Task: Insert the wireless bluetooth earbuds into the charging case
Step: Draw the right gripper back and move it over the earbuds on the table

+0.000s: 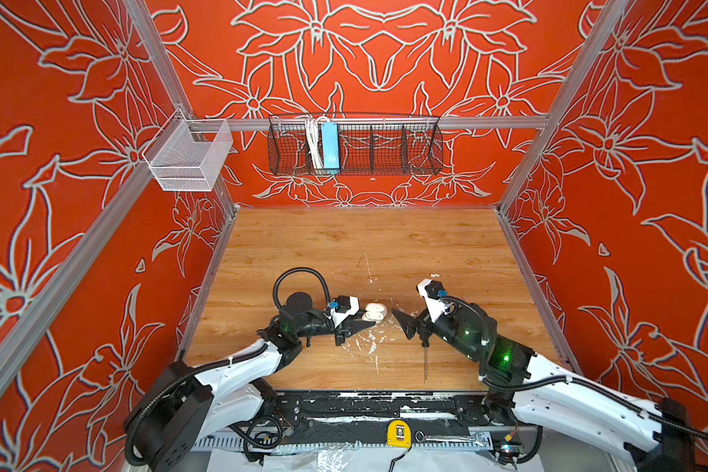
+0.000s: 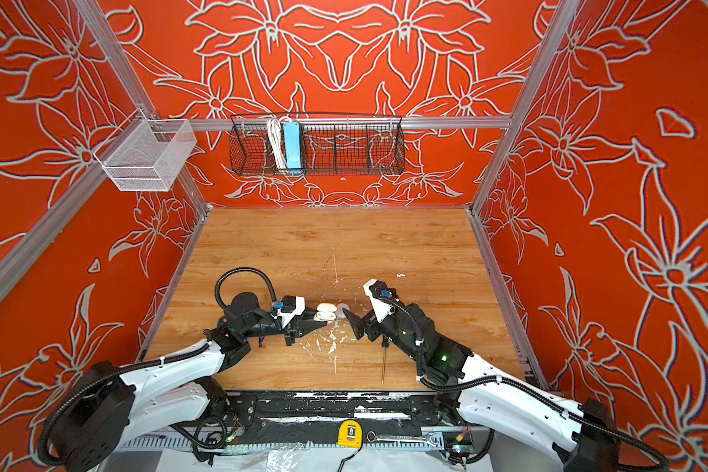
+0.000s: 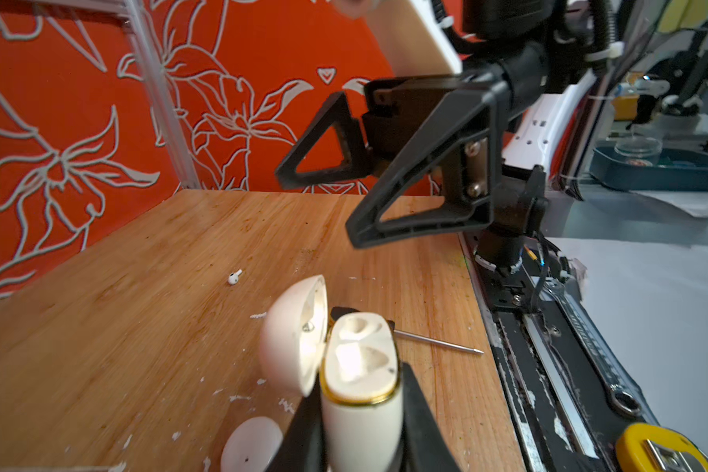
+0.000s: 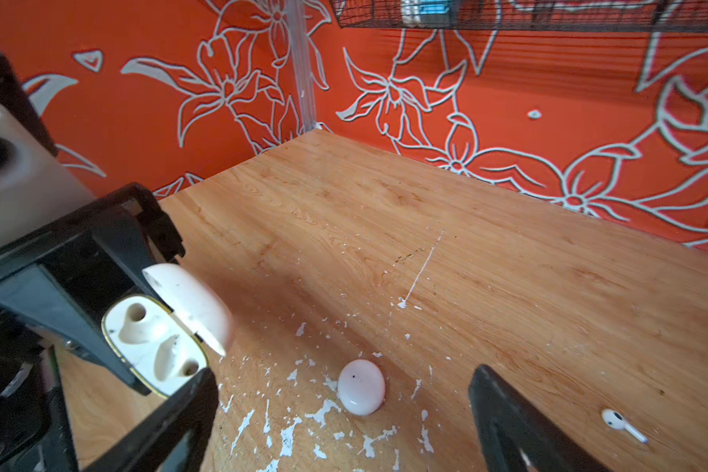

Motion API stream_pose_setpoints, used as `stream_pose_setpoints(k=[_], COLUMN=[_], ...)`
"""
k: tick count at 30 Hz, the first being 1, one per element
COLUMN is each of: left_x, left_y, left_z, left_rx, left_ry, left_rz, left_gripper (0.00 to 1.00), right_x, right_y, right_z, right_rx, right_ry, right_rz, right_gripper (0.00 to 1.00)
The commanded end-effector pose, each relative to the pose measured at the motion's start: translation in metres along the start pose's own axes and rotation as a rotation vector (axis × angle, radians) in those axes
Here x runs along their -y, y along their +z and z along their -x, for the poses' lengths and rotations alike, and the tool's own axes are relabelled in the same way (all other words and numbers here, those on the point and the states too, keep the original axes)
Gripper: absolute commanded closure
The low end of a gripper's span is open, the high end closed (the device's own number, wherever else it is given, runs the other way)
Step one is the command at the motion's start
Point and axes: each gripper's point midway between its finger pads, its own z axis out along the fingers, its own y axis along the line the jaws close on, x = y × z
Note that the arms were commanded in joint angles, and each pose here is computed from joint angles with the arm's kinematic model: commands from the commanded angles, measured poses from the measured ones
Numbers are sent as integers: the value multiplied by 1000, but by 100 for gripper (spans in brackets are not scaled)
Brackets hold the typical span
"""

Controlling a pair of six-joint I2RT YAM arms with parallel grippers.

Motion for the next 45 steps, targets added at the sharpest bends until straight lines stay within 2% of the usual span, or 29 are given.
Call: stream_pose_setpoints(k=[1,5,8,11,15,18,24,29,33,42,45], left_x=[-14,-21,-23,-21,-19,-19,-20,-22,-22,-21,-20], left_y=[-8,-15,-19,-17,-15,-16,-20,-21,-23,-21,-20], left_z=[13,15,18,21,21,19,22,22,21,23,24], left_rx=[88,115,140,136,106,88,94,87,84,86,85], left_ry=[-30,-40,-44,-46,-35,-14,6,12,14,17,19], left_rz=[55,108,134,109,100,125,162,181,189,178,177], left_gripper=[100,100,100,100,100,100,100,100,100,100,100], right_x=[29,55,59,57,57,62,54,48,54,71,73], right_y=[-4,-1,5,10,9,4,4,16,27,55,59], right_z=[8,-10,-35,-65,-96,-105,-119,-126,-136,-166,-171], right_rx=[-16,-145,-321,-481,-605,-635,-730,-787,-821,-923,-928], right_ry=[80,155,209,259,289,278,255,247,233,264,273], right_rz=[-170,-308,-310,-281,-280,-310,-270,-242,-275,-326,-337], right_gripper=[2,2,4,15,25,28,33,38,39,51,52])
